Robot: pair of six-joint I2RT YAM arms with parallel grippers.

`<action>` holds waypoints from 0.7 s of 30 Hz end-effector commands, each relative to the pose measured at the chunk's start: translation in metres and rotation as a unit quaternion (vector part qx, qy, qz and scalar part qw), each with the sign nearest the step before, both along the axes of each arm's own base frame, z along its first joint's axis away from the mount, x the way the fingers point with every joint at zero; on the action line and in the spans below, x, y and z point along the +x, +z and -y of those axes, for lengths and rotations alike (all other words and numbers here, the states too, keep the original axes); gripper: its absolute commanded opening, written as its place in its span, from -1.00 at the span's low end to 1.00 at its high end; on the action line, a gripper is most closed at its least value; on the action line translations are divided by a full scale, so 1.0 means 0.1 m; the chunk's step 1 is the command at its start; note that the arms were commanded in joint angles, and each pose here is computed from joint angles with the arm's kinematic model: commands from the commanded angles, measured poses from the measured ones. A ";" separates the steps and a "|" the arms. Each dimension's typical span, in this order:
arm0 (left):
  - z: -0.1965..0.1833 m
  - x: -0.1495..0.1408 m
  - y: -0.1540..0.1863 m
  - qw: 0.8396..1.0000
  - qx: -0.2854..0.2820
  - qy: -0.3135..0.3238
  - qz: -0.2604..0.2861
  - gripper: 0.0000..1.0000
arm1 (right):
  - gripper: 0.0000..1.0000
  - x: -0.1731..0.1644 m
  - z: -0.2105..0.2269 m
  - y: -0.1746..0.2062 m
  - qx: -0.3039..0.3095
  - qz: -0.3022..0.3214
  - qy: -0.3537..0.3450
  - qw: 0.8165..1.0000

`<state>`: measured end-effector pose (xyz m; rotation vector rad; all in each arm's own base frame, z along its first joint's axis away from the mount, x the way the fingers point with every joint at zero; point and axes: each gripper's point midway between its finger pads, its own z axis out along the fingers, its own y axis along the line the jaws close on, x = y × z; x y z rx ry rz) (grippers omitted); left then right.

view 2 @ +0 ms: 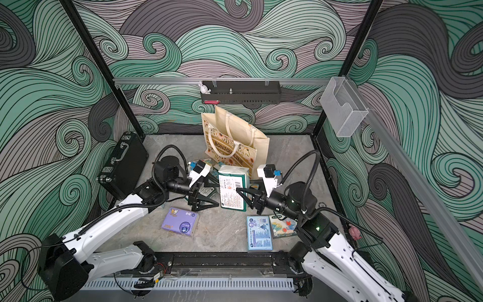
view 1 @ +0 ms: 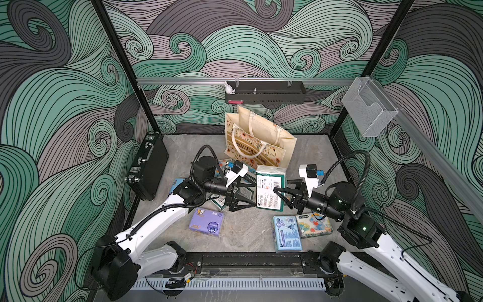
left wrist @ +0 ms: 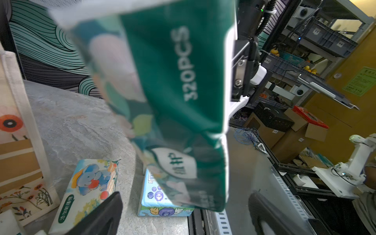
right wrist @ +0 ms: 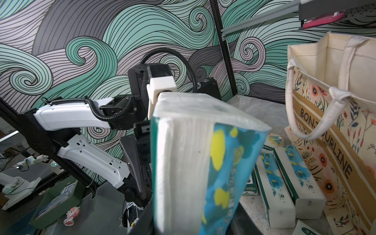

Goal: Put tissues into the canvas bag
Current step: Pick up the pack of facial tissues from the center of the board.

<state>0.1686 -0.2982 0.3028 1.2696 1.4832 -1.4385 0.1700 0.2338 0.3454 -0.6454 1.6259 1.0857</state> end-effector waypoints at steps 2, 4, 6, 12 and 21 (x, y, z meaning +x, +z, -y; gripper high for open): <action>-0.03 -0.02 0.29 0.999 -0.027 -0.003 0.031 0.97 | -0.17 0.02 -0.06 0.17 0.026 0.020 0.011 0.999; -0.02 0.03 0.27 0.999 -0.021 0.008 0.023 0.97 | -0.17 0.00 -0.10 0.24 0.047 0.030 0.025 0.998; -0.01 0.06 0.26 1.000 -0.015 0.011 0.014 0.97 | -0.17 -0.04 -0.13 0.33 0.067 0.047 0.040 0.996; 0.01 0.09 0.26 1.000 -0.014 0.012 0.001 0.97 | -0.16 0.00 -0.09 0.50 0.108 0.106 0.025 0.988; 0.00 0.08 0.29 1.000 -0.017 0.014 0.001 0.97 | -0.27 0.03 -0.06 0.52 0.159 0.189 -0.009 0.969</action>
